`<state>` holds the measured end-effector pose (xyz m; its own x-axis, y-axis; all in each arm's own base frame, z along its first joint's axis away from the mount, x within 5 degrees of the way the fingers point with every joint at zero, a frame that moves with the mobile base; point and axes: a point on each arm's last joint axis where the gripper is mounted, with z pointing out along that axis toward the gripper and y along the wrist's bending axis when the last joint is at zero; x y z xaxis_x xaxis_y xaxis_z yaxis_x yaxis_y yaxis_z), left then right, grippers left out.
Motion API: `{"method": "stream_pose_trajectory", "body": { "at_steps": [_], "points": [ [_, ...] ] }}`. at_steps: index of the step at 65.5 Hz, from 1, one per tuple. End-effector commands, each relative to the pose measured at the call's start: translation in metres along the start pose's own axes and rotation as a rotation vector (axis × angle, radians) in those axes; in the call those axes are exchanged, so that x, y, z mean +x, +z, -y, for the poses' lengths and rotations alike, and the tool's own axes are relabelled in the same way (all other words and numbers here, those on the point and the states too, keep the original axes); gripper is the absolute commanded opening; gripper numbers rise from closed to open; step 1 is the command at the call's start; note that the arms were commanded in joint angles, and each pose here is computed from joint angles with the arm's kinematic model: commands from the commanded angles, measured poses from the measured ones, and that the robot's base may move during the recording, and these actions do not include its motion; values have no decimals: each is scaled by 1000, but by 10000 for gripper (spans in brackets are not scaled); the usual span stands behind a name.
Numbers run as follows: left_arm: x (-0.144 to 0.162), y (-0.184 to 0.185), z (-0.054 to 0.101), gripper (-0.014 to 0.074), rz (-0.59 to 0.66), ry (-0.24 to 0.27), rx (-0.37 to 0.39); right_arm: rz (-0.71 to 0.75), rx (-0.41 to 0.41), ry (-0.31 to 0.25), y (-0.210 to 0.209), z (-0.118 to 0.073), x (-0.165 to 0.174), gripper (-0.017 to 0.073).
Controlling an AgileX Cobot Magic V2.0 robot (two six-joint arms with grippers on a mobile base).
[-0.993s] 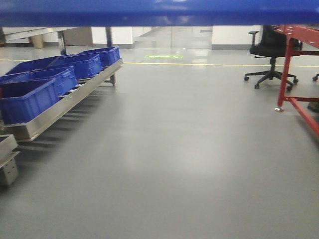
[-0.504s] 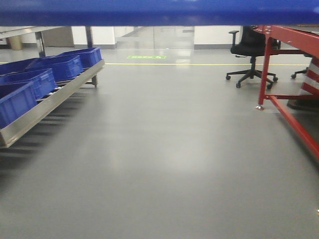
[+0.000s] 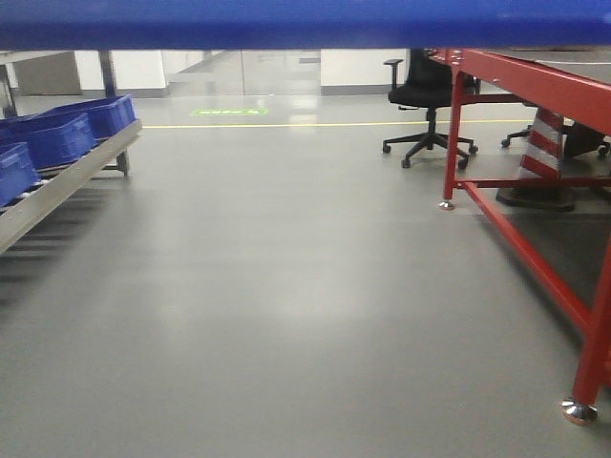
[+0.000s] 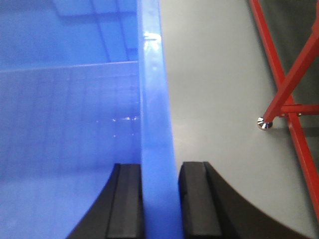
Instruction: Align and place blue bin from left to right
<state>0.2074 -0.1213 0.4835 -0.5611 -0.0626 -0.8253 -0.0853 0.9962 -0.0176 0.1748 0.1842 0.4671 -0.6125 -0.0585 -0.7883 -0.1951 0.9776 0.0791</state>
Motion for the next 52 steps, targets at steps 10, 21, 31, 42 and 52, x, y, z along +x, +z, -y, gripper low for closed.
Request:
{"method": "stream_pose_trajectory", "body": {
  "at_steps": [10,21,31,42,52],
  "points": [
    [-5,-7,9,-111,64,-11,103,121,-119,-4,-7,-10,-11,-70],
    [-5,-7,9,-111,64,-11,103,121,-119,-4,-7,-10,-11,-70],
    [-5,-7,9,-111,63,-11,103,121,-119,-4,-7,-10,-11,-70],
    [-5,-7,9,-111,63,-11,103,121,-119,-4,-7,-10,-11,-70],
    [-5,-7,9,-111,63,-11,103,122,-121,-4,-7,-10,-11,-70]
  ]
}}
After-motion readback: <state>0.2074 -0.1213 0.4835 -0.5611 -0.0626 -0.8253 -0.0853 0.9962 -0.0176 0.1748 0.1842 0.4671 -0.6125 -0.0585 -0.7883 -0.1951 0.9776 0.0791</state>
